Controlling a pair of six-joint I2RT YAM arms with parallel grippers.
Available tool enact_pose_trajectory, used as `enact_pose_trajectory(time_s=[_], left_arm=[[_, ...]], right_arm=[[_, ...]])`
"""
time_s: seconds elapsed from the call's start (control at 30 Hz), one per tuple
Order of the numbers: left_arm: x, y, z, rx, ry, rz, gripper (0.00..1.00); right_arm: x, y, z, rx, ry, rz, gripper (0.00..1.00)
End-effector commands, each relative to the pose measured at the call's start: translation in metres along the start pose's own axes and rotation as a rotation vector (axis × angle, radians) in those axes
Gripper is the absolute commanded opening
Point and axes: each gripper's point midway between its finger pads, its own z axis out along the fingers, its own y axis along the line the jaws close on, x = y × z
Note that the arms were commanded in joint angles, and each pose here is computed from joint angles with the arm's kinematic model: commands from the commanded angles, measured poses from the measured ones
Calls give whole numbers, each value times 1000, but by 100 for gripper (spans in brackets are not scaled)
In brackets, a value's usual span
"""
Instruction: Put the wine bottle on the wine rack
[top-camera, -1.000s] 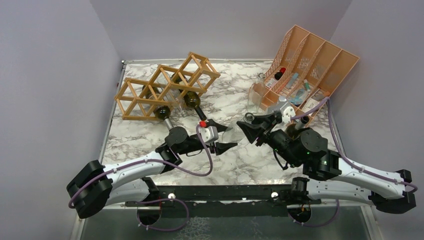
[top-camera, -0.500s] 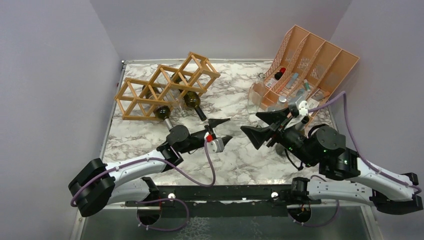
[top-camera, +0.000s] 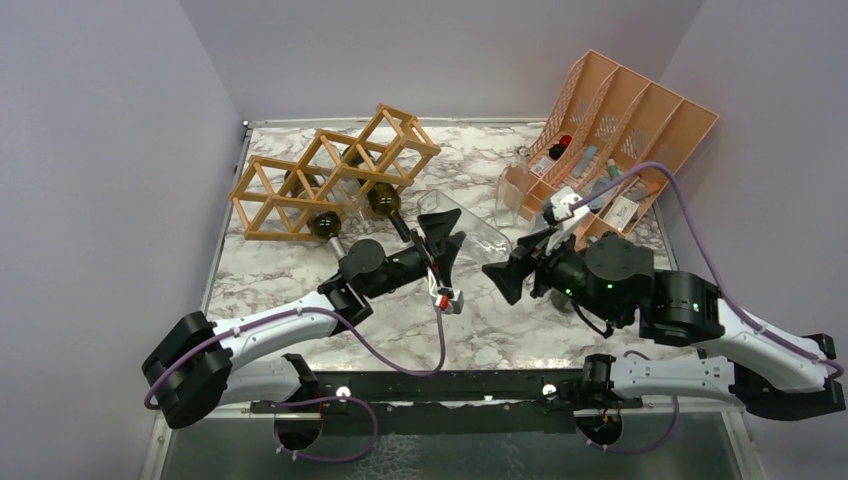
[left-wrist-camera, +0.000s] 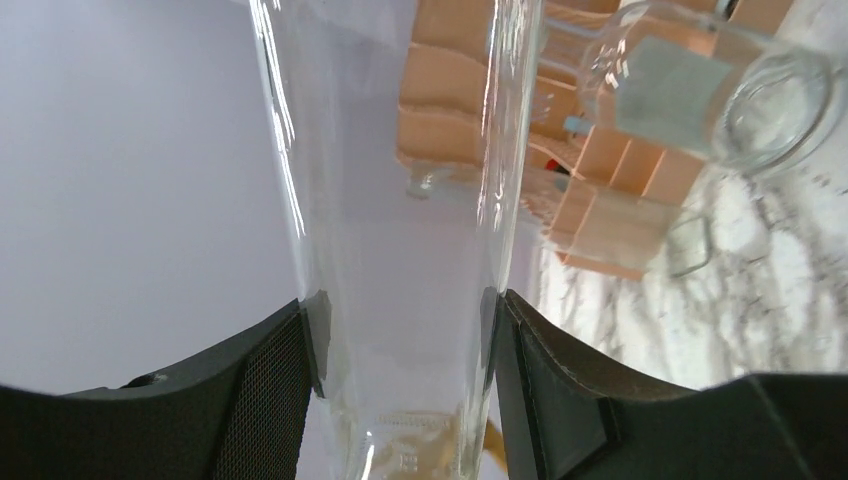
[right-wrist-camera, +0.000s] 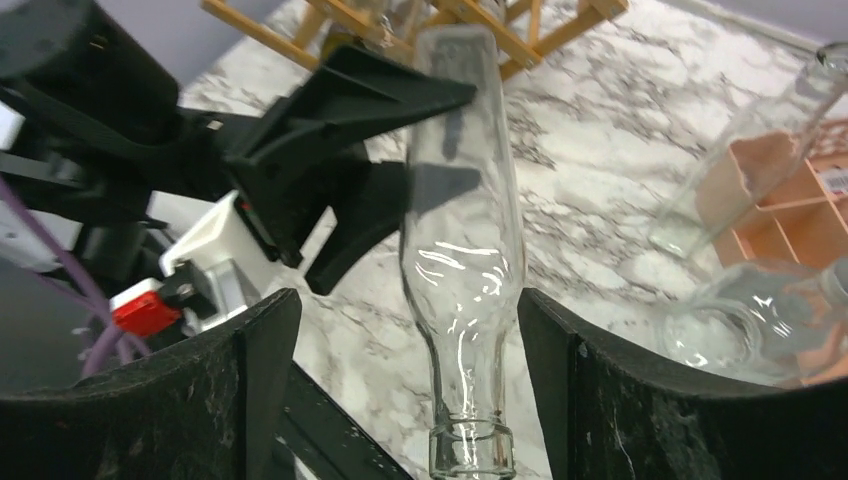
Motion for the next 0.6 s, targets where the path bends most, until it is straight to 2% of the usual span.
enact_pose_trajectory(time_s=[0.0,0.27,0.4,0.47,0.57], left_arm=[[2,48,1,-108,53,234,0],[7,44,-6,-93,91,315,0],[20,41,-7,-72,159,371,0],[21,40,-9,-71,166,370,0],[16,44,-13,-87,150,356,0]], right_arm=[[30,-29,6,183,106,-53,83],[53,-28,35,260,188,-127,87],[59,-11,55,248,257,-138,85],[65,-14,61,306,297,-135,84],[75,-7,70,275,338,-121,83]])
